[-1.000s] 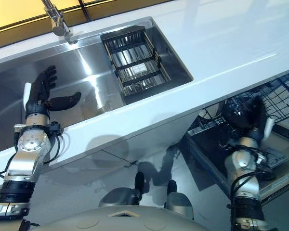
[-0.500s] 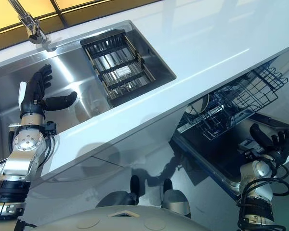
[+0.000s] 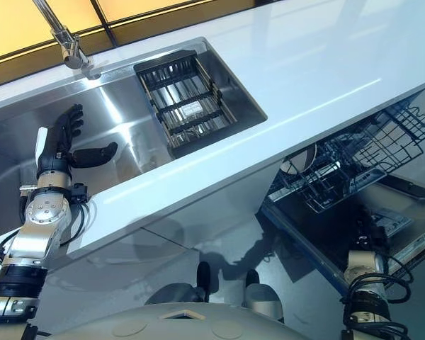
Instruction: Pick up plates and place into dishwasher.
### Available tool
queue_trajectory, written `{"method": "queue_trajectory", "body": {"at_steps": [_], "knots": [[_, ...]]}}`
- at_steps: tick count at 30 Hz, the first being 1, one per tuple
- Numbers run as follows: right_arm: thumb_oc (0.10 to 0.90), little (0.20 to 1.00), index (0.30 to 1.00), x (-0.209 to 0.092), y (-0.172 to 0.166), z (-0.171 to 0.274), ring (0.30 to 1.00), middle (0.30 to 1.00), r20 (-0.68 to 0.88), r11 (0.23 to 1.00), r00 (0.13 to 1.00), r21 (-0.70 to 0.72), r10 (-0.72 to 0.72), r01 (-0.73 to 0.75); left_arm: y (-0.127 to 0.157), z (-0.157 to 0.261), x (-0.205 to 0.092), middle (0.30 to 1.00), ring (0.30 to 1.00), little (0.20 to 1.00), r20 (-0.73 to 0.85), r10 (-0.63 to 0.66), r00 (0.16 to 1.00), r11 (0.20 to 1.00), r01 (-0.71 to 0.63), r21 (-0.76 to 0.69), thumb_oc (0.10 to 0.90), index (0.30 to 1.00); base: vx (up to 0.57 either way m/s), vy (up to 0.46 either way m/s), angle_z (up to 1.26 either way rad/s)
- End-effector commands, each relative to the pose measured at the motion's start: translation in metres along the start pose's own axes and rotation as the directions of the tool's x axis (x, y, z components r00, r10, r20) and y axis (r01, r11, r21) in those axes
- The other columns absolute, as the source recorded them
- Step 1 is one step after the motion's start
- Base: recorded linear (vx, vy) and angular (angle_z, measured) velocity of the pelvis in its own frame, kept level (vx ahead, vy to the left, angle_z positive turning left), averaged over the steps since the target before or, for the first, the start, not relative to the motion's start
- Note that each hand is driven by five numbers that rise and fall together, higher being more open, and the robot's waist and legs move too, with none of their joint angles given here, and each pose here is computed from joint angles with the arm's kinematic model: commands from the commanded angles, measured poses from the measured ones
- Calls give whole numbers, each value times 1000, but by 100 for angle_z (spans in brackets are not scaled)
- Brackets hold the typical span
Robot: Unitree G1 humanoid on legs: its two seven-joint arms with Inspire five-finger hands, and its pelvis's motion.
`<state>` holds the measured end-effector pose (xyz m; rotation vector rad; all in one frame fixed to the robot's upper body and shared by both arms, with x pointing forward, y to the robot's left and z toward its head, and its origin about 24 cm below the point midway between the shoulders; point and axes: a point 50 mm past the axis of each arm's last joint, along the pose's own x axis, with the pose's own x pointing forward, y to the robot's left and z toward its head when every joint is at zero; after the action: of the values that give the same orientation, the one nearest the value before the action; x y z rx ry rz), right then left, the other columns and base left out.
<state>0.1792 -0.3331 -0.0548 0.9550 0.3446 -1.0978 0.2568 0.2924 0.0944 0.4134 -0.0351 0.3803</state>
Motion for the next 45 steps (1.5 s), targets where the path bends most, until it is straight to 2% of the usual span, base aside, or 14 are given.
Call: {"method": "queue_trajectory", "body": {"at_steps": [1, 8, 11, 15, 18, 22, 23, 24, 26, 27, 28, 31, 39, 45], "knots": [[800, 900, 900, -1, 40, 14, 900, 900, 14, 980, 980, 7, 200, -200, 8, 49, 17, 900, 900, 900, 251, 42, 967, 999, -40, -12, 800, 900, 29, 2, 5], [800, 900, 900, -16, 96, -2, 900, 900, -92, 869, 871, -72, 483, -489, -5, 54, 16, 900, 900, 900, 261, 5, 965, 1000, -3, -8, 800, 900, 60, -3, 10], [800, 900, 900, -51, 170, -5, 900, 900, -94, 643, 661, -162, 745, -748, -19, 59, 18, 900, 900, 900, 263, -24, 965, 1000, 24, 5, 800, 900, 138, -11, 9], [800, 900, 900, -130, 273, -5, 900, 900, -98, 217, 232, -145, 968, -965, -20, 68, 29, 900, 900, 900, 264, -45, 964, 999, 37, 36, 800, 900, 167, -25, 14], [800, 900, 900, -167, 317, 16, 900, 900, 34, 116, 112, -173, 993, -978, -15, 75, 39, 900, 900, 900, 291, -83, 953, 996, 72, 47, 800, 900, 53, -10, 12], [800, 900, 900, -146, 314, 19, 900, 900, 57, 297, 294, -313, 954, -902, -10, 77, 38, 900, 900, 900, 314, -76, 946, 997, 77, 9, 800, 900, -87, 67, 26], [800, 900, 900, -125, 300, 14, 900, 900, 31, 398, 418, -376, 908, -837, -9, 75, 36, 900, 900, 900, 313, -71, 947, 997, 75, -2, 800, 900, -42, 73, 16], [800, 900, 900, -115, 291, 12, 900, 900, 15, 433, 465, -393, 885, -811, -9, 73, 34, 900, 900, 900, 311, -69, 948, 997, 73, -2, 800, 900, -71, 76, 6], [800, 900, 900, -68, 236, 2, 900, 900, -6, 572, 678, -532, 735, -625, -9, 67, 24, 900, 900, 900, 308, -45, 950, 999, 52, -15, 800, 900, -47, 58, -6], [800, 900, 900, -63, 228, 0, 900, 900, -7, 583, 699, -546, 715, -601, -10, 66, 23, 900, 900, 900, 307, -44, 951, 999, 51, -13, 800, 900, -57, 63, -9], [800, 900, 900, -42, 189, -1, 900, 900, 0, 656, 789, -555, 614, -511, -9, 63, 18, 900, 900, 900, 306, -28, 952, 999, 35, -20, 800, 900, -65, 65, -9], [800, 900, 900, -14, 103, -11, 900, 900, 1, 785, 921, -523, 389, -331, -9, 53, 7, 900, 900, 900, 301, 8, 953, 999, 2, -33, 800, 900, -99, 85, -10], [800, 900, 900, -1, -9, 2, 900, 900, 180, 759, 979, -650, 96, 45, 16, 50, 6, 900, 900, 900, 273, 110, 956, 994, -100, -49, 800, 900, -94, 36, -20], [800, 900, 900, -2, -34, 18, 900, 900, 263, 795, 963, -597, 64, 110, 23, 49, 8, 900, 900, 900, 263, 133, 956, 991, -124, -52, 800, 900, -84, -20, -26]]}}
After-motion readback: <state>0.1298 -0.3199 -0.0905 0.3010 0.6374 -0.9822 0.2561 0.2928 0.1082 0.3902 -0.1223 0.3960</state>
